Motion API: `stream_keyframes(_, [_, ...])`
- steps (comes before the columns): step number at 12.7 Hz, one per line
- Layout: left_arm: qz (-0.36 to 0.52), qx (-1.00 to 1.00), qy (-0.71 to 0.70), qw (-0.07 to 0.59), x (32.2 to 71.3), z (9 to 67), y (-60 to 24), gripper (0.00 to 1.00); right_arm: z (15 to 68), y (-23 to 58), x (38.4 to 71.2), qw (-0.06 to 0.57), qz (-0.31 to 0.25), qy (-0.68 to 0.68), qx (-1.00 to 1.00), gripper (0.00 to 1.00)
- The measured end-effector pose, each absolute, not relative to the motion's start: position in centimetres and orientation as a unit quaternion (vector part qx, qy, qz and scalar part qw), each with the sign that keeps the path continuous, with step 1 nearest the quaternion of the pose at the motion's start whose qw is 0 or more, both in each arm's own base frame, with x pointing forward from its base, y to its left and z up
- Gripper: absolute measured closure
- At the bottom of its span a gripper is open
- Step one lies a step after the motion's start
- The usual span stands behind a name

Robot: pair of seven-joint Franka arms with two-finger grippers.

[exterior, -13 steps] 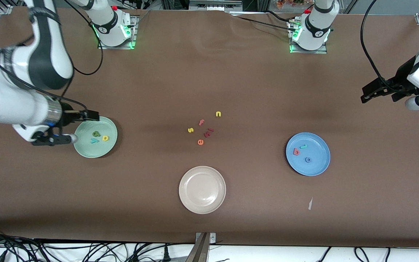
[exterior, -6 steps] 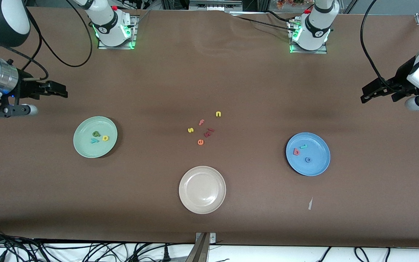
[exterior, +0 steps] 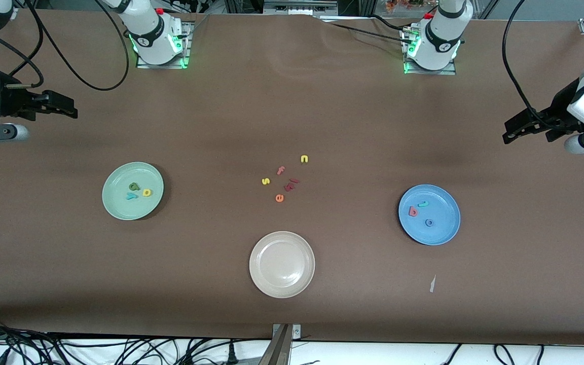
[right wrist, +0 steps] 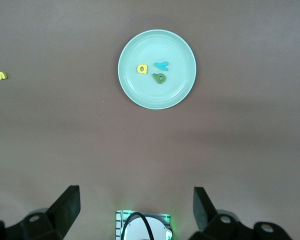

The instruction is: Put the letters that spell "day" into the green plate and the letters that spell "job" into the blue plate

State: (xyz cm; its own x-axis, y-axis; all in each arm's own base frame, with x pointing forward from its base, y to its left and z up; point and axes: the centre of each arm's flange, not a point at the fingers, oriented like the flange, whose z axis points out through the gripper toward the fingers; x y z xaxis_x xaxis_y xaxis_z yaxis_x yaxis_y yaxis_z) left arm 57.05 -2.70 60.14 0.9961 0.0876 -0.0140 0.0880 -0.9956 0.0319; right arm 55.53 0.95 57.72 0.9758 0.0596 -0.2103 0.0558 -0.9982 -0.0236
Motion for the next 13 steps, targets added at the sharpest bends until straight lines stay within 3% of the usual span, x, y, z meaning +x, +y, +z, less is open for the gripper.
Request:
stream_keyframes(5, [-0.006, 0.999, 0.044, 0.016, 57.0, 60.1, -2.7, 0.0, 57.6, 0.8, 55.7, 0.008, 0.104, -0.028, -0.994, 0.0])
stream_keyframes(13, [-0.006, 0.999, 0.044, 0.016, 57.0, 60.1, -2.7, 0.0, 58.2, 0.6, 56.9, -0.004, 0.056, -0.027, -0.998, 0.0])
